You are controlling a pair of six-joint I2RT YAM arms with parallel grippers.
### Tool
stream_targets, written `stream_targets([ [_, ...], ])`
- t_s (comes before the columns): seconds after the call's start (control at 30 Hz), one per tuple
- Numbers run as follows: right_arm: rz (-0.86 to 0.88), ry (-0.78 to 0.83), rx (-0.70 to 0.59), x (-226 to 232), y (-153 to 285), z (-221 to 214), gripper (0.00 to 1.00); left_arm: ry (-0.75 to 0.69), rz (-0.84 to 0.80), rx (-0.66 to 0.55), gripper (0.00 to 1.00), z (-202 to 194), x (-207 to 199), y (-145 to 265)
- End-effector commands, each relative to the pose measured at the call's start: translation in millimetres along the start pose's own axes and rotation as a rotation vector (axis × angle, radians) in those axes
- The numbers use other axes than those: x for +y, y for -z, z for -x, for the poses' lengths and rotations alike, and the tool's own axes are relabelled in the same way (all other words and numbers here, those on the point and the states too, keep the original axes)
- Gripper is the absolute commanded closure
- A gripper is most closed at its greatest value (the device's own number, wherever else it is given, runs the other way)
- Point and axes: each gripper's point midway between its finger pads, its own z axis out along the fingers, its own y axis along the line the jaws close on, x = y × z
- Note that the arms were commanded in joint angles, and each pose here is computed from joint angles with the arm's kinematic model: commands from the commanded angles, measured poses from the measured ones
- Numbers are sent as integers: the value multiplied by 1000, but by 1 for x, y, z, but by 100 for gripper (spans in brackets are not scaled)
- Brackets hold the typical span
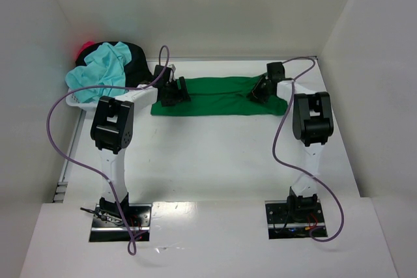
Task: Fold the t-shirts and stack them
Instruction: Fold the other side of the tshirt into a rectangle
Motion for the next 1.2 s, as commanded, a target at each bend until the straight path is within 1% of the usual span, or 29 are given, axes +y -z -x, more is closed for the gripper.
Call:
stream_targets([
  [0.0,27,16,-32,13,-8,10,70,4,89,140,13,-49,38,-22],
  [0.07,39,20,-45,19,-8,17,75,4,89,140,13,-49,38,-22],
  [0.1,38,20,-44,18,-11,18,80,6,93,148,13,-53,40,-22],
  [0.2,60,28,-70,30,-10,30,88,6,93,148,13,-53,40,-22],
  [0.23,69,29,-66,34,-11,33,93,6,93,148,13,-53,40,-22],
  [0.27,63,32,-50,35,-16,28,95,6,93,148,13,-53,40,-22],
  [0.3,74,36,-62,41,-14,33,97,6,93,148,13,-53,40,-22],
  [0.33,74,36,-62,43,-14,36,97,0,100,164,13,-58,43,-24],
  [0.57,107,56,-101,61,-2,52,97,-1,100,165,14,-58,43,-24],
  [0.67,137,65,-120,73,-6,65,97,1,104,173,14,-60,44,-23],
  [0.7,150,65,-96,73,-16,62,97,1,104,173,14,-60,44,-23],
  [0.73,163,69,-110,83,-14,72,97,-8,104,173,14,-60,44,-23],
  [0.8,153,74,-87,79,-30,70,97,-7,107,181,14,-62,45,-22],
  [0.83,162,77,-97,87,-27,78,97,-6,99,185,14,-63,44,-22],
  [0.9,165,87,-101,89,-32,82,93,-6,99,185,14,-63,43,-22],
  [1.0,182,100,-88,93,-34,82,60,-6,99,185,14,-63,43,-22],
  [1.03,190,112,-82,93,-34,81,42,-4,104,195,14,-65,44,-21],
  [1.07,193,124,-87,95,-29,82,36,-15,99,187,14,-62,43,-19],
  [1.13,191,133,-86,93,-24,78,28,-15,99,187,14,-62,43,-19],
  [1.17,214,156,-116,103,-8,85,20,-16,107,183,14,-60,43,-16],
])
